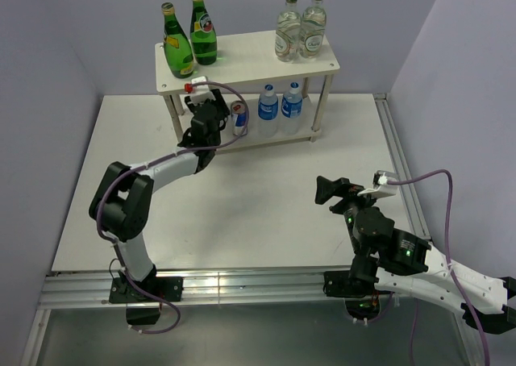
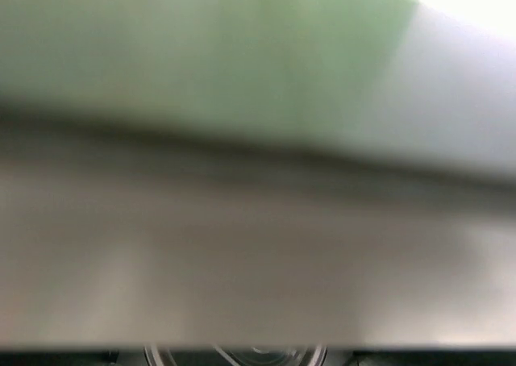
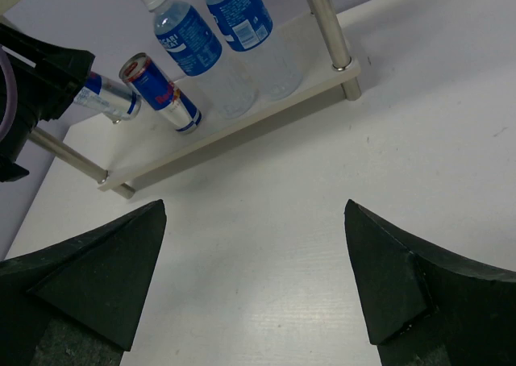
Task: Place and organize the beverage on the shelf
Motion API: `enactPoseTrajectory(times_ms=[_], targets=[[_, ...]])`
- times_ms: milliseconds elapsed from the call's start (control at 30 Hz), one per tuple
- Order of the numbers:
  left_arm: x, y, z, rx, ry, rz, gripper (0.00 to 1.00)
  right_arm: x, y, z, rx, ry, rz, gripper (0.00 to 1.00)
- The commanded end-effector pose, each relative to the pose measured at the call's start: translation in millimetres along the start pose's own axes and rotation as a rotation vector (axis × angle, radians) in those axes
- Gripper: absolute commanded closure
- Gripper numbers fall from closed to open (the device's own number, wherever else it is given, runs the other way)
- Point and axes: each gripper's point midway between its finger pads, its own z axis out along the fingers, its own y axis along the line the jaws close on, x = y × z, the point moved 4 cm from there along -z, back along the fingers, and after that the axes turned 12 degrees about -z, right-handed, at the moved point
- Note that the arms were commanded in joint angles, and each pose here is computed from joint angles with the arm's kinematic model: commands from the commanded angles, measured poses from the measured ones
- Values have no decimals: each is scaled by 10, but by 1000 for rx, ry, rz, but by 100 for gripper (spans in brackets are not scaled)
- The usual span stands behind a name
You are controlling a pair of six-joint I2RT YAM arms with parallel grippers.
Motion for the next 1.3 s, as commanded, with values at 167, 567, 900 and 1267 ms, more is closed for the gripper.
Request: enactPoseTrajectory(times_ms=[167,567,900,1267], targets=[[403,52,-269,2,53,24,100,0,12,14,8,-11,12,2],[456,134,-282,-39,30,62,100,17,17,11,0,-7,13,2],[465,-9,-33,-51,10,126,100,27,31,14,-6,-4,10,2],[511,77,-7,-83,38,134,33,35,25,14,-4,-4,14,2]])
